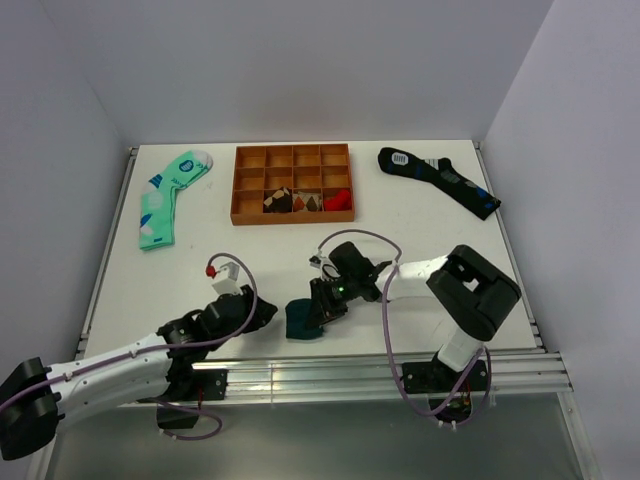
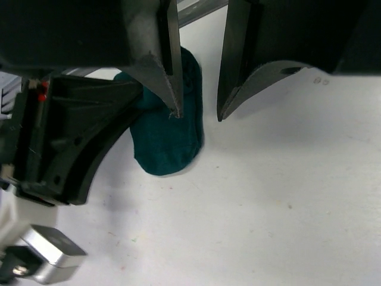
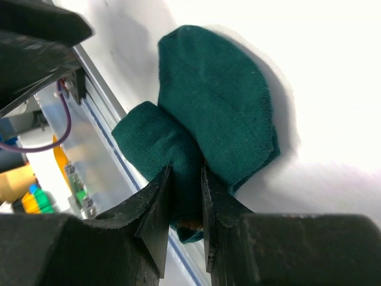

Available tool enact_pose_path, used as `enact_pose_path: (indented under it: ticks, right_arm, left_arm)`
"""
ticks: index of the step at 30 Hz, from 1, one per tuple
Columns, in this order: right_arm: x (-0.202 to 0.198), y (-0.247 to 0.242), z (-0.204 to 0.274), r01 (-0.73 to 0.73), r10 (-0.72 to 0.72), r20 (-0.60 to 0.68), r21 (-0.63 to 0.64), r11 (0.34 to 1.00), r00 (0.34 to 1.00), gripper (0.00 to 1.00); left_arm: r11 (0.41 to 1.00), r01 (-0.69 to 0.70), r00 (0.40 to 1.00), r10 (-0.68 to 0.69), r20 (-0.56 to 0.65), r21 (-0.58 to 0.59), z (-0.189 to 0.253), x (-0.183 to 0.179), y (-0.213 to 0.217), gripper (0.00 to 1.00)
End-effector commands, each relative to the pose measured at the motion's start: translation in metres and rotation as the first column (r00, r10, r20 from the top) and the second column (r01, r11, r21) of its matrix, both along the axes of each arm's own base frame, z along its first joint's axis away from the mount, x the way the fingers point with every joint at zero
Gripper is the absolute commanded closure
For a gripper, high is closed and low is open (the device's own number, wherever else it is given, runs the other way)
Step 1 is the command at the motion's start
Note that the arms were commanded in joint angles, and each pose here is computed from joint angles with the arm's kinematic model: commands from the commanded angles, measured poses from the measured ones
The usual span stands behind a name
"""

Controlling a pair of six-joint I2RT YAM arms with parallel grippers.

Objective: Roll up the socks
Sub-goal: Roll the sock at the center of the board.

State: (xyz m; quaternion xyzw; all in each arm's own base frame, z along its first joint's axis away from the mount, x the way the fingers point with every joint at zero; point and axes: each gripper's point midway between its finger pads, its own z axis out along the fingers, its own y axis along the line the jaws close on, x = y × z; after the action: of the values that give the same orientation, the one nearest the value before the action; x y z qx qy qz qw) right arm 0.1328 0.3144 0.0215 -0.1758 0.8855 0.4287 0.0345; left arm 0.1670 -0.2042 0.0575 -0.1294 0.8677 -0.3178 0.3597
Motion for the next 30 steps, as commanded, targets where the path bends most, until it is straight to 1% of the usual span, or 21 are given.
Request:
enact_pose_path:
  ticks: [1,6,7,9,10,12,13,14,16,19,20,21,23,25,26,30]
  right_arm:
    - [-0.027,-0.052,-0.038,-0.061,0.024,-0.151,-0.245,0.968,0.988,0.85]
    - [-0.026,-0.061,-0.043,-0.090,0.032,-0.195,-0.296,0.951,0.980,0.85]
    - [-0.029,-0.063,-0.042,-0.097,0.032,-0.211,-0.305,0.947,0.977,0.85]
    - [-0.028,-0.068,-0.045,-0.105,0.032,-0.220,-0.327,0.939,0.975,0.85]
    - [-0.027,-0.069,-0.045,-0.110,0.037,-0.222,-0.328,0.938,0.974,0.85]
    - [-0.025,-0.073,-0.046,-0.112,0.029,-0.237,-0.344,0.932,0.971,0.85]
    - [-0.023,-0.074,-0.046,-0.113,0.029,-0.238,-0.348,0.931,0.971,0.85]
    - [-0.020,-0.073,-0.046,-0.113,0.027,-0.245,-0.344,0.932,0.969,0.85]
    - [-0.019,-0.072,-0.044,-0.122,0.033,-0.255,-0.344,0.931,0.966,0.85]
    - [-0.015,-0.068,-0.042,-0.134,0.042,-0.261,-0.345,0.929,0.965,0.86]
    - [-0.013,-0.067,-0.042,-0.134,0.042,-0.262,-0.344,0.929,0.964,0.86]
    - [-0.014,-0.068,-0.041,-0.139,0.042,-0.269,-0.350,0.926,0.962,0.86]
    - [-0.012,-0.068,-0.041,-0.147,0.051,-0.263,-0.357,0.922,0.963,0.86]
    - [-0.012,-0.069,-0.040,-0.155,0.054,-0.271,-0.366,0.918,0.961,0.86]
    - [-0.011,-0.069,-0.040,-0.156,0.055,-0.267,-0.373,0.915,0.962,0.86]
    - [-0.009,-0.070,-0.038,-0.161,0.057,-0.270,-0.381,0.910,0.961,0.86]
  left_arm:
    - [0.998,0.019,0.991,-0.011,0.130,-0.064,0.026,0.007,-0.012,0.65]
    - [0.997,0.065,0.970,-0.053,0.236,-0.044,0.037,0.004,-0.022,0.65]
    - [0.994,0.089,0.962,-0.069,0.265,-0.061,0.043,0.001,-0.028,0.65]
    - [0.995,0.094,0.950,-0.082,0.302,-0.025,0.038,-0.001,-0.027,0.64]
    - [0.991,0.128,0.937,-0.112,0.332,-0.028,0.044,-0.007,-0.035,0.64]
    - [0.988,0.153,0.926,-0.138,0.353,-0.015,0.041,-0.012,-0.038,0.63]
    - [0.983,0.182,0.914,-0.175,0.366,0.014,0.037,-0.016,-0.041,0.62]
    - [0.980,0.199,0.905,-0.184,0.383,0.001,0.042,-0.018,-0.046,0.61]
    - [0.968,0.247,0.884,-0.240,0.400,0.035,0.040,-0.023,-0.052,0.61]
    - [0.964,0.258,0.876,-0.264,0.403,0.071,0.038,-0.024,-0.058,0.60]
    - [0.960,0.265,0.869,-0.277,0.409,0.087,0.036,-0.025,-0.060,0.59]
    - [0.960,0.269,0.865,-0.278,0.417,0.083,0.040,-0.026,-0.063,0.59]
    - [0.952,0.282,0.856,-0.306,0.417,0.120,0.036,-0.028,-0.065,0.58]
    - [0.947,0.292,0.848,-0.321,0.422,0.135,0.036,-0.029,-0.070,0.57]
    - [0.946,0.297,0.844,-0.325,0.426,0.133,0.037,-0.029,-0.072,0.55]
    - [0.932,0.334,0.826,-0.360,0.434,0.139,0.036,-0.035,-0.079,0.54]
